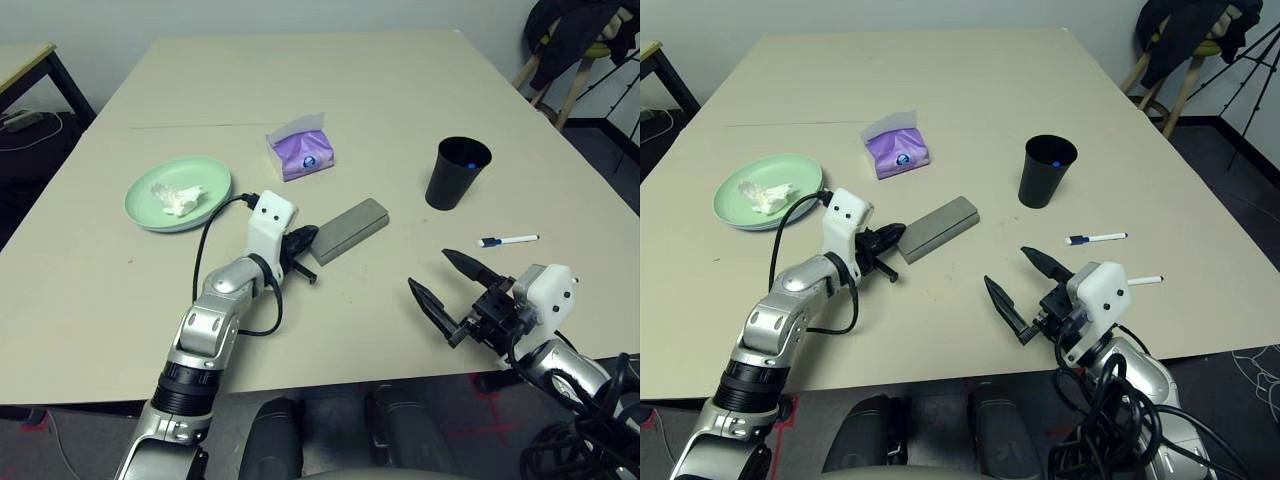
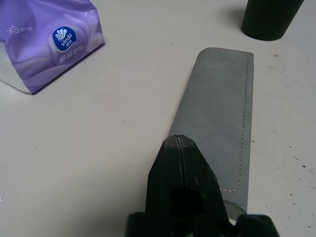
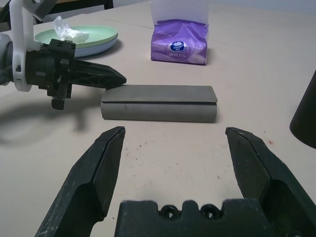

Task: Organize and tidy the items on the table.

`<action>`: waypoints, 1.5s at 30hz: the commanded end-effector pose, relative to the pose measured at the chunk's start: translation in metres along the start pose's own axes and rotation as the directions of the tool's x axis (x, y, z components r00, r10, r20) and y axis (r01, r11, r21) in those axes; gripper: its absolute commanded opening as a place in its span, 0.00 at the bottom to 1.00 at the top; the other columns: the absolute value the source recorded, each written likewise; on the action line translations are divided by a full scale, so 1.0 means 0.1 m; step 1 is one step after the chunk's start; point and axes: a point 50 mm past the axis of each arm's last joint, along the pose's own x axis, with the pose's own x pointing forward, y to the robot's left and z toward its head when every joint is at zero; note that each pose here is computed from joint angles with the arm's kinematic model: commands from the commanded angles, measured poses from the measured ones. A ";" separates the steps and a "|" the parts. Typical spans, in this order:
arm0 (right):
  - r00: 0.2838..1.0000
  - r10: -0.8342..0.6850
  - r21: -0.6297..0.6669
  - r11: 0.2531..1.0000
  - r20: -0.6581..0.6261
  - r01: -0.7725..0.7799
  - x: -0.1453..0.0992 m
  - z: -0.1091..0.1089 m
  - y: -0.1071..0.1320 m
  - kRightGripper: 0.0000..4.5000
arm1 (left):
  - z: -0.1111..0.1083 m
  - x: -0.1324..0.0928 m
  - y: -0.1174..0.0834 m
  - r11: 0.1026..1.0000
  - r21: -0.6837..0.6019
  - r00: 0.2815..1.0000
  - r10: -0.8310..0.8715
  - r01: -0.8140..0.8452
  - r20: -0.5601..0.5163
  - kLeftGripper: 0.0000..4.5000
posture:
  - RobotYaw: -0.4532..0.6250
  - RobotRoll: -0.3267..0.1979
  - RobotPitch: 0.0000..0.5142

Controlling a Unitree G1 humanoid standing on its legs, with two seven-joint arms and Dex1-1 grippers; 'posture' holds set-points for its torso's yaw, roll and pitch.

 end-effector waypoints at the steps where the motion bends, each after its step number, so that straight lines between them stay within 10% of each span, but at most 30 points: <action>1: 1.000 0.006 0.009 1.000 -0.007 -0.006 -0.01 -0.01 0.01 1.00 | -0.13 0.01 -0.09 0.999 -0.023 0.998 -0.030 0.029 -0.055 0.01 | 0.33 0.62 0.28; 10: 1.000 0.012 -0.003 1.000 -0.007 -0.012 0.00 -0.02 0.00 1.00 | -0.07 -0.03 -0.14 0.992 -0.091 0.994 -0.097 0.093 -0.040 0.01 | 0.33 0.62 0.27; 22: 1.000 0.022 -0.008 1.000 -0.004 -0.022 0.03 -0.04 -0.02 1.00 | 0.43 -0.19 0.09 0.984 -0.088 0.975 -0.139 0.156 0.176 0.99 | 0.34 0.62 0.25; 45: 0.994 0.106 -0.067 0.992 0.013 -0.105 0.20 -0.02 -0.24 1.00 | 0.70 -0.74 0.29 0.940 0.129 0.883 -0.342 0.317 0.320 0.99 | 0.42 0.62 0.22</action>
